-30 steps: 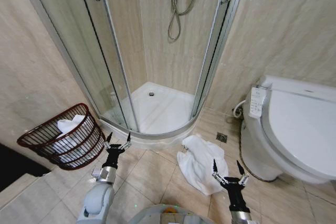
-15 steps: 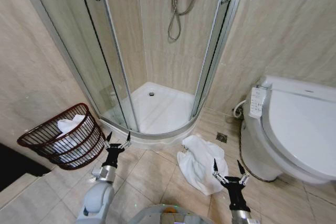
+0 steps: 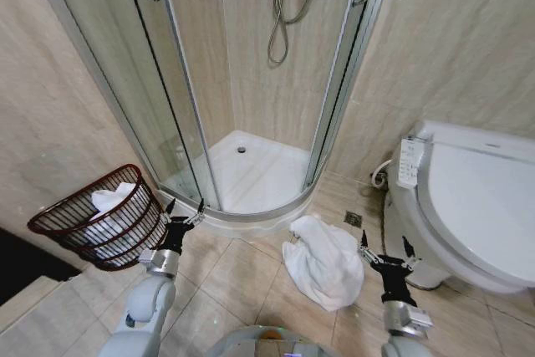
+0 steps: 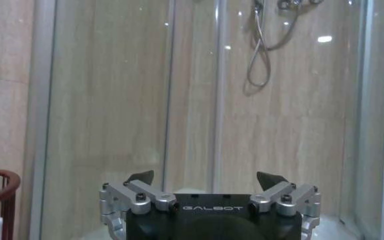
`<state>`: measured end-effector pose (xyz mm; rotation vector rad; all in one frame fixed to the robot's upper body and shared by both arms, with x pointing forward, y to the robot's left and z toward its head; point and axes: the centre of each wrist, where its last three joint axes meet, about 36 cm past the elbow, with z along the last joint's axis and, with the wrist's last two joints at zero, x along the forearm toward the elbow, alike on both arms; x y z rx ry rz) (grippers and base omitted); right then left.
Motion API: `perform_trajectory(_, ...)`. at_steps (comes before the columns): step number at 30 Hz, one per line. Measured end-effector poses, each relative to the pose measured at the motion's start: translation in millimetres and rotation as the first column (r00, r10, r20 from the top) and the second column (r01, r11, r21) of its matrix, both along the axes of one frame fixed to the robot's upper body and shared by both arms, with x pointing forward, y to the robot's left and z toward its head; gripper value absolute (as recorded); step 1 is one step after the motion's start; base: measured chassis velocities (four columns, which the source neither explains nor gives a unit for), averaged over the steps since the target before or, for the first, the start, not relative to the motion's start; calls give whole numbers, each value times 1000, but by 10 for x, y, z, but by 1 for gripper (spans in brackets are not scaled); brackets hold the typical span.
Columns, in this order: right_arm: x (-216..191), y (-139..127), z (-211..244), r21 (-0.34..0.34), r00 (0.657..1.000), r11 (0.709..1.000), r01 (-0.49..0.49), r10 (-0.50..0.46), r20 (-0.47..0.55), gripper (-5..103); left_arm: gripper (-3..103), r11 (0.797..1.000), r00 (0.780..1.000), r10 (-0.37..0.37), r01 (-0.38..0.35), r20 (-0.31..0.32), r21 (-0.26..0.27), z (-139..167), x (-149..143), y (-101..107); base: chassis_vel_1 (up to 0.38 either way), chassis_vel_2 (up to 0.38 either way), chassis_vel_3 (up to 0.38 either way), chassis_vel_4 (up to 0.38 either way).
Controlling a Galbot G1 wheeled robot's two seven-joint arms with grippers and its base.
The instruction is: Discard the used towel into the hamper.
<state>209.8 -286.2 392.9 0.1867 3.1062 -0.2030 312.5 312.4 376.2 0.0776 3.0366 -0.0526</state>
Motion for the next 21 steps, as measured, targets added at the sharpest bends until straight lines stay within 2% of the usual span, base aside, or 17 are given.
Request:
perform_trajectory(3,-36,-131,16,8,993,994,-112,112,-38,100,100,1000,1000,-3,3,-4,1,-23,-12,-4,0,0,0,0)
perform_trajectory(6,-50,-209,-24,1,986,988,-154,154,-64,100,100,1000,1000,4,-4,-10,-8,-41,-49,-36,0,0,0,0)
perform_trajectory(12,-107,-337,-121,4,976,983,-186,185,-116,100,100,999,998,48,-48,-26,4,-70,-120,-80,0,0,0,0)
perform_trajectory(15,-128,-385,-187,78,952,977,-201,213,-219,100,100,997,997,76,-76,-32,12,-86,-139,-96,0,0,0,0)
perform_trajectory(16,-128,-385,-187,78,952,977,-201,213,-219,100,100,997,997,76,-76,-32,12,-86,-139,-96,0,0,0,0)
perform_trajectory(17,-121,-404,-197,103,939,973,-207,227,-258,100,100,997,996,78,-78,-32,12,-85,-142,-101,0,0,0,0)
perform_trajectory(18,-73,-464,-208,167,893,960,-226,273,-358,100,100,997,997,79,-78,-27,13,-67,-142,-115,0,0,0,0)
perform_trajectory(20,38,-527,-237,219,842,949,-227,304,-446,100,100,997,997,80,-80,-20,11,-45,-142,-137,0,0,0,0)
perform_trajectory(21,38,-527,-237,219,842,949,-227,304,-446,100,100,997,997,80,-80,-20,11,-45,-142,-137,0,0,0,0)
